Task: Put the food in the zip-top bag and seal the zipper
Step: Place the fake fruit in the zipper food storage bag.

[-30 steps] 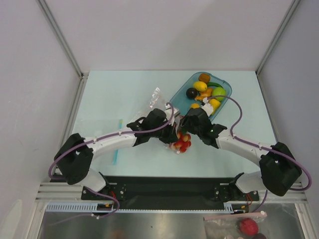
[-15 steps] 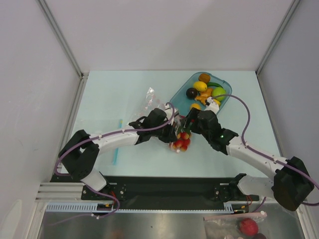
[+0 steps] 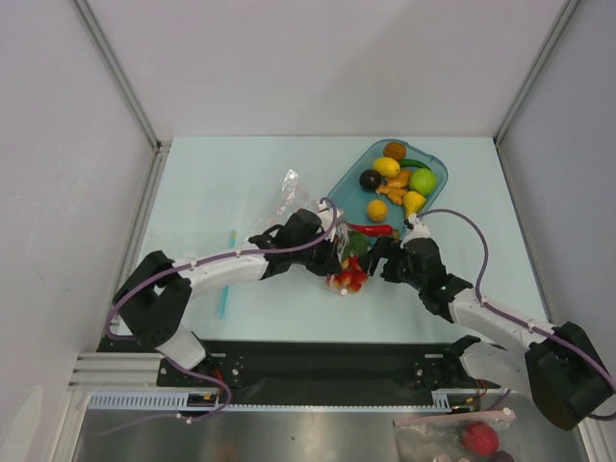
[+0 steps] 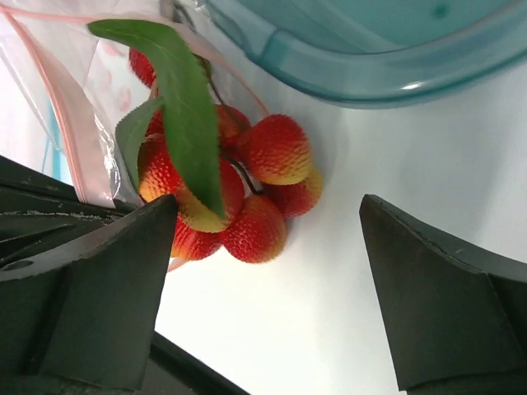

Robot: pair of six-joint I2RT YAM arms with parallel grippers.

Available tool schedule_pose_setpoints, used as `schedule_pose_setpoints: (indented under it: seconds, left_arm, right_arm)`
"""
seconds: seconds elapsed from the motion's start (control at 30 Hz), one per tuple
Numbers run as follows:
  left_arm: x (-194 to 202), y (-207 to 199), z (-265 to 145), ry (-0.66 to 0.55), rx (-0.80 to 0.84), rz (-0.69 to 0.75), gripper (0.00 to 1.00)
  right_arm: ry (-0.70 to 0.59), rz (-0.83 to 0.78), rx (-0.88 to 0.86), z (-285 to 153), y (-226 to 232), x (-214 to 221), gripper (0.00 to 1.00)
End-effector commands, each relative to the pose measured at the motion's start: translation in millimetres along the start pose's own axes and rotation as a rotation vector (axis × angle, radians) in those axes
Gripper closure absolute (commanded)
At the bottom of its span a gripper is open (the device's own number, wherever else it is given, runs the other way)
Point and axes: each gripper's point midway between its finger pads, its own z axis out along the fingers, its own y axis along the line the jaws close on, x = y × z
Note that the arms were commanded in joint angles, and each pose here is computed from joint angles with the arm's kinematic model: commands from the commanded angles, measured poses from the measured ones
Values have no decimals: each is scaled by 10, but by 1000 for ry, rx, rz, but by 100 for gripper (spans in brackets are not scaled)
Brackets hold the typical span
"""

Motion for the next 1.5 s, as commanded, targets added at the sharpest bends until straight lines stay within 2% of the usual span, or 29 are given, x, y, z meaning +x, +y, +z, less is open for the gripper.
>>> schedule_pose_setpoints:
  seconds: [0.0,0.17,0.4,0.43,0.5,0.53,0.6,0.63,0.73,0.83,1.0,1.17,1.23,1.27,1.3,1.33,1.4,1.47]
  left_arm:
    - [-153,-36,-73,-54,10,10,100]
    - [-159,-50,-88,-57,15,8,100]
    - [-145,-46,-77,-51,16,10,100]
    - [-148,-46,-74,-51,16,10,100]
    - [-142,-40,-70,-49,13,9,100]
    - [-146,-42,-74,-50,14,10,100]
    - [-155,-45,-81,-54,14,12,100]
    - [-151,-43,-82,-52,13,12,100]
    - [-162,-54,-111,-59,14,13,100]
    - [-164,-75,-136,-62,22,12,100]
    - [-141,-173,-161,-49,69,11,100]
    - [-149,-164,-188,-58,58,13,99]
    - [-147,-138,-172,-54,44,12,100]
    - [-135,-118,-151,-48,37,10,100]
    - [-131,-105,-142,-47,31,10,100]
    - [-137,-84,-131,-49,20,10,100]
    - [-130,-47,-107,-44,4,10,100]
    - [-140,-15,-96,-48,-13,12,100]
  right_arm:
    - [-32,-8,-187,76,347,-109,3]
    - [-47,-29,-308,138,485,-55,0]
    - [7,-10,-295,333,402,118,1]
    - [17,-9,-303,348,406,146,11]
    - [12,-18,-324,338,476,139,22]
    - [0,-30,-320,330,491,122,31]
    - [-11,-73,-324,269,584,123,41]
    - [-32,-86,-303,260,573,100,51]
    - [-69,-125,-313,152,678,47,68]
    - [-87,-145,-360,52,786,-4,78]
    - [-55,-152,-397,68,862,41,87]
    - [-31,-125,-404,125,857,33,86]
    - [-63,-126,-412,49,880,-59,79]
    - [-57,-124,-389,38,832,-48,74]
    - [-76,-125,-367,20,777,-79,56]
    - [-89,-120,-352,0,744,-108,46]
    - [-104,-96,-305,-44,616,-126,35]
    - [-115,-77,-284,-80,527,-127,31]
